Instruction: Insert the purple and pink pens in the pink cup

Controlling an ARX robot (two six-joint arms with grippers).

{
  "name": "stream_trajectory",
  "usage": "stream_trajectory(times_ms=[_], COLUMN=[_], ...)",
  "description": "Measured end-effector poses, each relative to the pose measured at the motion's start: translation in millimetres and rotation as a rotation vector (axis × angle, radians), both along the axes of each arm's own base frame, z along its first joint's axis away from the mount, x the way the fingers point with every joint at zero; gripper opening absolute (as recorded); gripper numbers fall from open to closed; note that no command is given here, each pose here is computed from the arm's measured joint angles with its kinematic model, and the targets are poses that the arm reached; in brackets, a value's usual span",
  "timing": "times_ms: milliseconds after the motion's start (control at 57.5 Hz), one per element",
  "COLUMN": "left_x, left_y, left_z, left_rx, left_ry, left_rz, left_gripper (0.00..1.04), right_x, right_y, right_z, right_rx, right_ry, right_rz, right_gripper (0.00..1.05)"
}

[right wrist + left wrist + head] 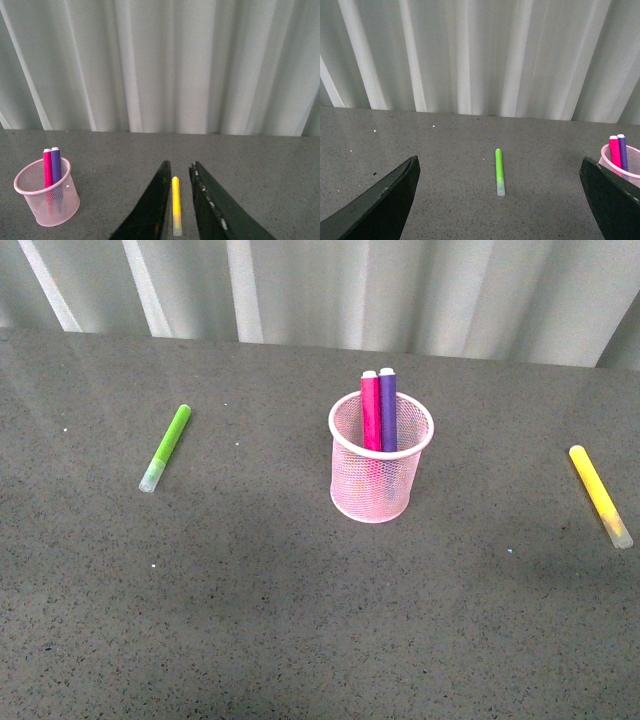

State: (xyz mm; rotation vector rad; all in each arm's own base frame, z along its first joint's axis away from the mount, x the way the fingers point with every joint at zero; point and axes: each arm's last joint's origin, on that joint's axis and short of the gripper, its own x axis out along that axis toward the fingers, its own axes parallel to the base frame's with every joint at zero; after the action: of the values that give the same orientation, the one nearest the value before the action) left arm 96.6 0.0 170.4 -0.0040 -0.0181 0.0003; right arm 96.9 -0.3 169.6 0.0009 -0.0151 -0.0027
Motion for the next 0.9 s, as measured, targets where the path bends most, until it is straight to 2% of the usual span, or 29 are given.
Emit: stream_trajectory(times_ms=[122,278,348,400,904], left_x=[0.0,0.0,0.0,0.0,0.0], left_y=[0.0,0.0,0.0,0.0,0.0], left_z=[0.0,0.0,0.0,0.0,0.0], left_rx=[0.0,0.0,0.0,0.0,0.0], left_ry=[0.0,0.0,0.0,0.0,0.0], left_rz=[0.0,0.0,0.0,0.0,0.0], left_gripper=[0.98,0.98,0.98,0.98,0.98], right_x=[-0.1,0.0,0.0,0.0,0.0], right_y=[0.0,0.0,0.0,0.0,0.0], right_z=[0.1,0.0,0.0,0.0,0.0], right_rx=[0.0,0.0,0.0,0.001,0.001], right_ry=[-0.001,0.0,0.0,0.0,0.0], right_rz=[0.0,0.0,0.0,0.0,0.0], right_gripper=[0.5,0.75,0.91,0.99,0.98])
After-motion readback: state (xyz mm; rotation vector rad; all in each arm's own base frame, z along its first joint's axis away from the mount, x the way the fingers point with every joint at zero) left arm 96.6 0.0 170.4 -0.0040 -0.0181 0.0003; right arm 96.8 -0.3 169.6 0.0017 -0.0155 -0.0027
